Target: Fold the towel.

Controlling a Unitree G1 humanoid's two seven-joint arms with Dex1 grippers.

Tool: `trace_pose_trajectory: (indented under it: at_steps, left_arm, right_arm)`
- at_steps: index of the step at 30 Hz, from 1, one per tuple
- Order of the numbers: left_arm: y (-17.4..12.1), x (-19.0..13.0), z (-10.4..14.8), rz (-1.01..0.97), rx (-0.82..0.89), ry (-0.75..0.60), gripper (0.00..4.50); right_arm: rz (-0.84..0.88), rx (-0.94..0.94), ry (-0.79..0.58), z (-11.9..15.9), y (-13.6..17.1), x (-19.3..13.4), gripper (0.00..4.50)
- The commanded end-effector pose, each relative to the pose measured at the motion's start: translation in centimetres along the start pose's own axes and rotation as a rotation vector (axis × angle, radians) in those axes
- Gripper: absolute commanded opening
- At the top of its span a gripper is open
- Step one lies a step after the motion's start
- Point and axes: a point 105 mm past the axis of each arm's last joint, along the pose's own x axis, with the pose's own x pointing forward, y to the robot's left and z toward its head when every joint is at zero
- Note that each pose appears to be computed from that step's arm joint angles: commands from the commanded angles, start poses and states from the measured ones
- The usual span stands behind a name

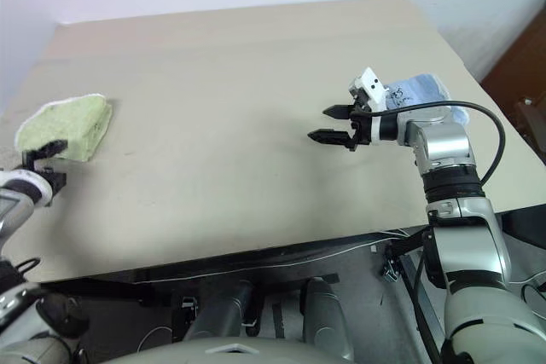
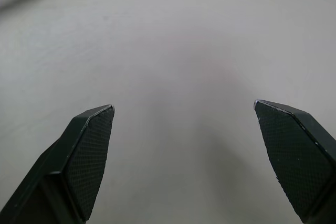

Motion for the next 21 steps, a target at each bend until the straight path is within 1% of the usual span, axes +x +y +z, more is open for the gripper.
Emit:
trace_pose_trajectory:
  at_steps: [1,2,4,5,9,11,12,13,18,19,21]
  left_arm:
    - [-4.9,-2.0,-1.4,-0.199,0.333,0.083,4.46]
    - [-5.9,-2.3,-1.8,-0.242,0.416,0.083,4.46]
    - [-7.7,-2.5,-1.7,-0.311,0.549,0.016,4.46]
    - [-9.1,-2.8,-1.8,-0.392,0.604,-0.024,4.46]
    - [-12.1,-3.6,-4.9,-0.625,0.932,0.021,4.46]
    - [-13.2,-3.9,-6.1,-0.744,1.076,0.003,4.46]
    - [-13.9,-4.1,-6.6,-0.807,1.146,-0.03,4.46]
    - [-14.4,-4.4,-7.2,-0.882,1.182,-0.053,4.46]
    - [-14.5,-3.7,-10.8,-1.099,1.271,0.038,4.46]
    - [-14.4,-3.7,-11.1,-1.129,1.282,0.045,4.46]
    - [-14.7,-3.5,-10.9,-1.18,1.312,0.002,4.46]
  right_arm:
    - [0.005,-0.057,-0.052,2.1,0.2,-0.5,4.5]
    - [0.002,-0.066,-0.058,2.2,0.1,-0.5,4.5]
    - [0.001,-0.087,-0.087,2.6,0.2,-0.4,4.5]
    - [0.007,-0.091,-0.098,2.8,0.2,-0.4,4.5]
    - [0.014,-0.104,-0.13,3.3,0.5,-0.6,4.5]
    - [0.015,-0.117,-0.164,3.7,0.6,-0.8,4.5]
    - [0.015,-0.119,-0.184,3.8,0.8,-0.9,4.5]
    - [0.019,-0.112,-0.19,3.8,0.9,-1.0,4.5]
    - [0.065,-0.049,-0.225,3.9,2.0,-0.9,4.5]
    - [0.071,-0.044,-0.226,3.9,2.2,-0.8,4.5]
    - [0.116,-0.041,-0.23,3.9,3.2,-0.5,4.5]
